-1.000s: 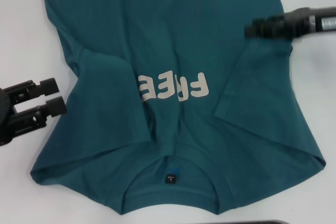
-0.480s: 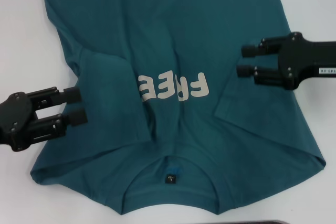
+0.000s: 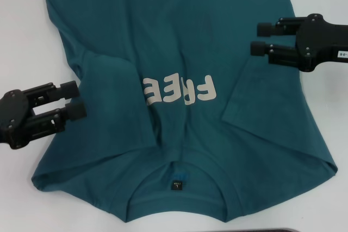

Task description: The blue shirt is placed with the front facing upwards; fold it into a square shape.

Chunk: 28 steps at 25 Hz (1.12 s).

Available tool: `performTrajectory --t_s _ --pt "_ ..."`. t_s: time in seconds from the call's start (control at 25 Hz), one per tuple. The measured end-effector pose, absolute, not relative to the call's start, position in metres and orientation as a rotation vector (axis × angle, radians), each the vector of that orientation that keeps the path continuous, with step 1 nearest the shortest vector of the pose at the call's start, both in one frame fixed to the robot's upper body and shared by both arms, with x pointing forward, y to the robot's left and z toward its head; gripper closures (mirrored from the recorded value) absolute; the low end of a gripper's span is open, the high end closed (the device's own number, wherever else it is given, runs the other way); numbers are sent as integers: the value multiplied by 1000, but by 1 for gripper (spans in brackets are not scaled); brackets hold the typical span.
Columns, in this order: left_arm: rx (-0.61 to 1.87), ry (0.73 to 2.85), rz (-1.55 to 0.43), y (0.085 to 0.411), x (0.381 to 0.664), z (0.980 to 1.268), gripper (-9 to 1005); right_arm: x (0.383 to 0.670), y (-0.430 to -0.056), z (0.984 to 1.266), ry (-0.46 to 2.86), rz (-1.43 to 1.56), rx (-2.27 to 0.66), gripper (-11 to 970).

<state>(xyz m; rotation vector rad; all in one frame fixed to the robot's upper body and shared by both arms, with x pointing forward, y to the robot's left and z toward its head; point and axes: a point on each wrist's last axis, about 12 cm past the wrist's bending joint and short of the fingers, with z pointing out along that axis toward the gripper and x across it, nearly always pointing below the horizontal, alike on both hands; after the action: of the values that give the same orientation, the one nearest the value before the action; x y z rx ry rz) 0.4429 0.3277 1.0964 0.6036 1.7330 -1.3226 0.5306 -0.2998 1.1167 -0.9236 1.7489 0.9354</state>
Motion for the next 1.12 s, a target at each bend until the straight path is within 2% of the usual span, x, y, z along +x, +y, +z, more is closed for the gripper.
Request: performTrajectory --t_s 0.44,0.76,1.0,1.12 --pt "585 1710 -1323 328 442 1098 352 528 -308 1123 1731 928 -910 466" --pt "545 1742 -1375 326 443 1097 352 520 -307 1117 1757 996 -855 466" --pt "382 1798 -1481 328 446 1101 353 521 -311 1120 1874 1144 -658 466" --pt "206 1823 -1559 335 447 1104 353 524 -314 1124 1922 1202 -555 466"
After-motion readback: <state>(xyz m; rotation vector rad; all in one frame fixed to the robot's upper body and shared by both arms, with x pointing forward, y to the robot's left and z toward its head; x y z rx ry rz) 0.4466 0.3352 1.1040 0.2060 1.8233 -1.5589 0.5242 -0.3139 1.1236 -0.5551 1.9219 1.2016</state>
